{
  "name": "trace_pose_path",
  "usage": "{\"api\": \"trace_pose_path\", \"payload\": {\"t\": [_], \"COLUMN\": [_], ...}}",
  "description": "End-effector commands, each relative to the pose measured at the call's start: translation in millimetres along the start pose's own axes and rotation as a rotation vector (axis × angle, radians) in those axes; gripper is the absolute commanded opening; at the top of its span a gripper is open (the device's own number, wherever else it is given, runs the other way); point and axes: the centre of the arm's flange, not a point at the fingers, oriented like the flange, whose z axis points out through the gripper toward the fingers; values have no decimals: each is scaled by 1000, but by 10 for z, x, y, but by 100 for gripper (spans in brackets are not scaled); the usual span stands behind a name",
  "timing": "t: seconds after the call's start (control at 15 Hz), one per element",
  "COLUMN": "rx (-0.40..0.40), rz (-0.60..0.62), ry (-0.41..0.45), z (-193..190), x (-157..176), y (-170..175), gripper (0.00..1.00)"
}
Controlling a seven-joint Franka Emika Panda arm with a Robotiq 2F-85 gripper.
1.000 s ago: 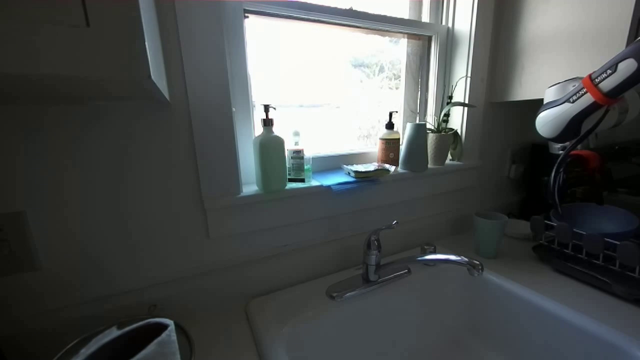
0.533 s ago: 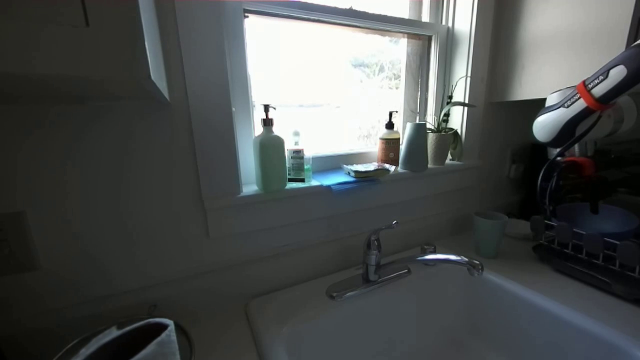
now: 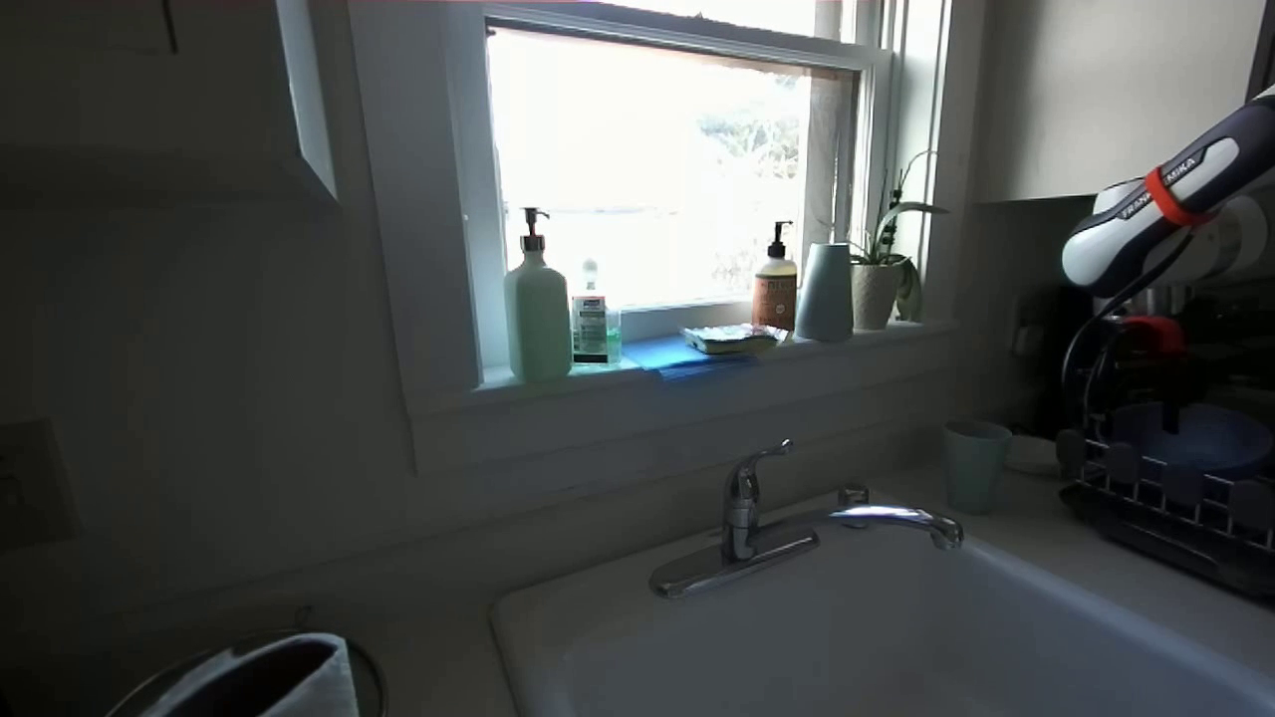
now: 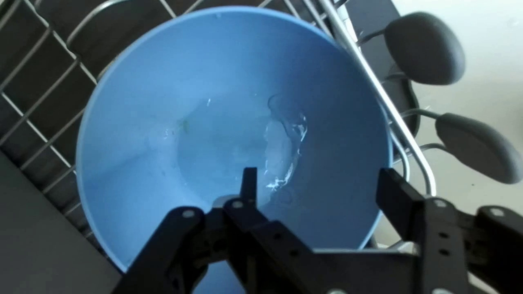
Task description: Remove the cup from the bowl, then put the bowl in the sink
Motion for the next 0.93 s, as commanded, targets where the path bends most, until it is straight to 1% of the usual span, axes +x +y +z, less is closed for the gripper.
{"api": "trace_pose_path", "payload": {"t": [0.0, 0.07, 0.13, 0.27, 0.33, 0.4, 0.47, 0.6, 0.67, 0.73, 0.87], "rx": [64, 81, 98, 102, 88, 80, 74, 71, 70, 69, 66], "rz": [-14, -19, -24, -32, -30, -32, -31, -28, -27, -26, -27], "ry": [6, 3, 3, 0, 0, 1, 2, 5, 4, 2, -1], "z": [50, 47, 47, 58, 81, 101, 121, 145, 164, 182, 225], "x": [132, 137, 137, 158, 169, 181, 193, 218, 230, 243, 252], "y": [-16, -36, -46, -66, -63, -58, -51, -39, -32, -33, -27], "gripper": [95, 100, 100, 98, 75, 72, 66, 51, 51, 54, 52]}}
